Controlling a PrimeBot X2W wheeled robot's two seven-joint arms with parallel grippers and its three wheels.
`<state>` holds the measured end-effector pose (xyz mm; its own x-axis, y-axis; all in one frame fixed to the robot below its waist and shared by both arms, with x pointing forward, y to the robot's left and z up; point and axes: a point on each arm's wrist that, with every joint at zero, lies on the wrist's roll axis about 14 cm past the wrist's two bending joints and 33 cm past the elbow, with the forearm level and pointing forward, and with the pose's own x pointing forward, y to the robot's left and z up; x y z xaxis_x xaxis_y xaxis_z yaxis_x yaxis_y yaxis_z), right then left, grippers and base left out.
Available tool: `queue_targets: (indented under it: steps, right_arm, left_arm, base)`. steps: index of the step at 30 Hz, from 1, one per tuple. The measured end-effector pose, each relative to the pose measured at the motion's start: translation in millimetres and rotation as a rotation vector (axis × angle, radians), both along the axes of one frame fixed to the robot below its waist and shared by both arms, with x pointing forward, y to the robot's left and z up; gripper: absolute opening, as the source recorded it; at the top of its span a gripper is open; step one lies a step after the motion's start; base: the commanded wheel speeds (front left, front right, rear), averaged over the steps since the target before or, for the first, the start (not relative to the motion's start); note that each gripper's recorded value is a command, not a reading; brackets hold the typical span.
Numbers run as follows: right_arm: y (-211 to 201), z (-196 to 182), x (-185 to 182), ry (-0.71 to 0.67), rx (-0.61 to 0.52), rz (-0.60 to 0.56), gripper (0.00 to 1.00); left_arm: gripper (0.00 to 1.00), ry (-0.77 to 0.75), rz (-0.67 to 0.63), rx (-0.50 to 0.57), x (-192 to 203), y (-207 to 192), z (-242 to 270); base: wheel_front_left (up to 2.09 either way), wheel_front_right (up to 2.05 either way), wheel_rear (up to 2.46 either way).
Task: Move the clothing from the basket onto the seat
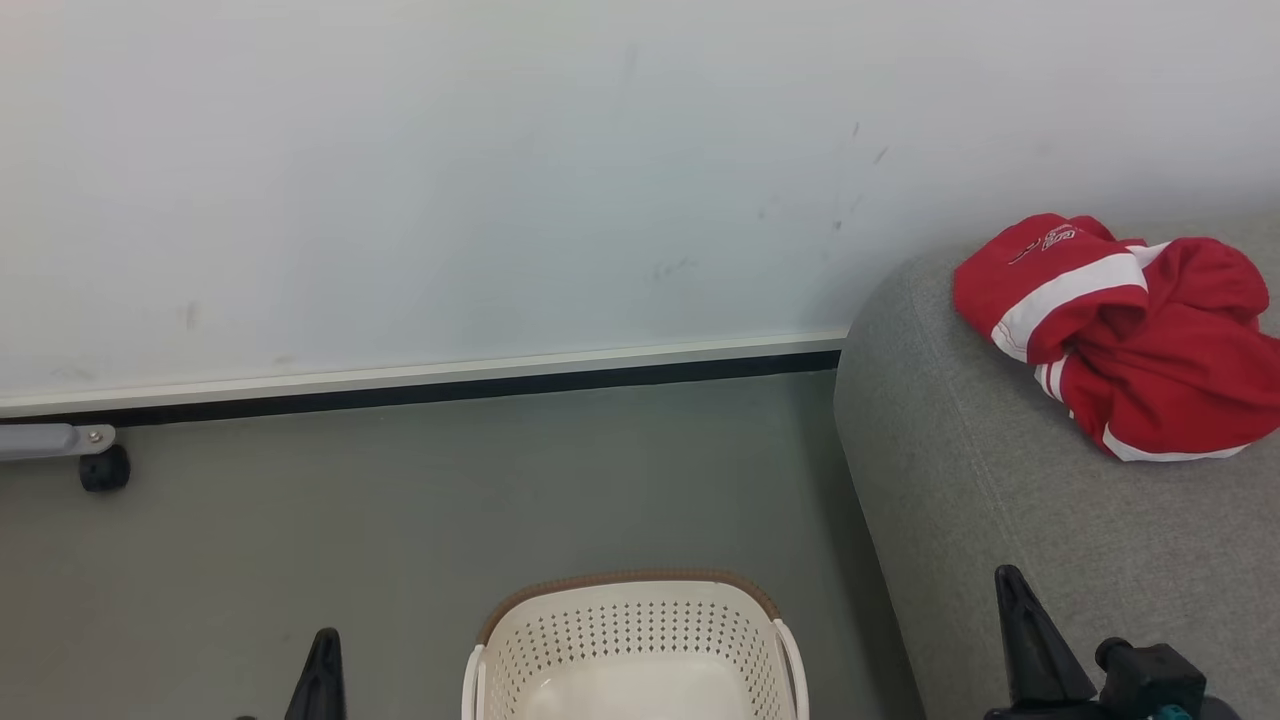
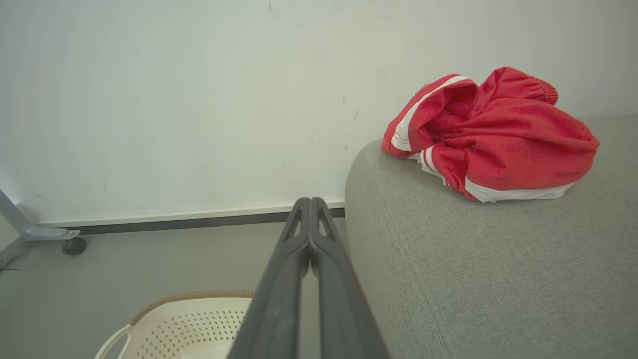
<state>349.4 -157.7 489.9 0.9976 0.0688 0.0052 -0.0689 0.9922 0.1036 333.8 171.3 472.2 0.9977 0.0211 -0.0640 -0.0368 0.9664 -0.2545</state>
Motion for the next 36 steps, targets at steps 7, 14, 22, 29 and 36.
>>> queue_targets:
  steps: [7,14,22,29,36]
  right_arm:
    - [-7,-5,2,0.037,0.079,-0.025,0.00]
    - [-14,-9,4,0.076,0.188,-0.058,0.00]
    - [-19,-12,9,0.108,0.310,-0.084,0.00]
    - [-24,-17,9,0.139,0.419,-0.104,0.00]
    - [-27,-19,11,0.157,0.525,-0.118,0.00]
  left_arm:
    - [0.00,0.033,0.017,-0.074,0,4,-6]
    - [0.00,0.067,0.036,-0.167,1,8,-11]
    - [0.00,0.089,0.056,-0.279,5,11,-14]
    - [0.00,0.103,0.067,-0.367,9,13,-15]
    - [0.00,0.117,0.078,-0.470,12,14,-17]
  base:
    - [0.00,0.00,0.00]
    - [0.00,0.00,0.00]
    - [0.00,0.00,0.00]
    - [0.00,0.00,0.00]
    - [0.00,0.00,0.00]
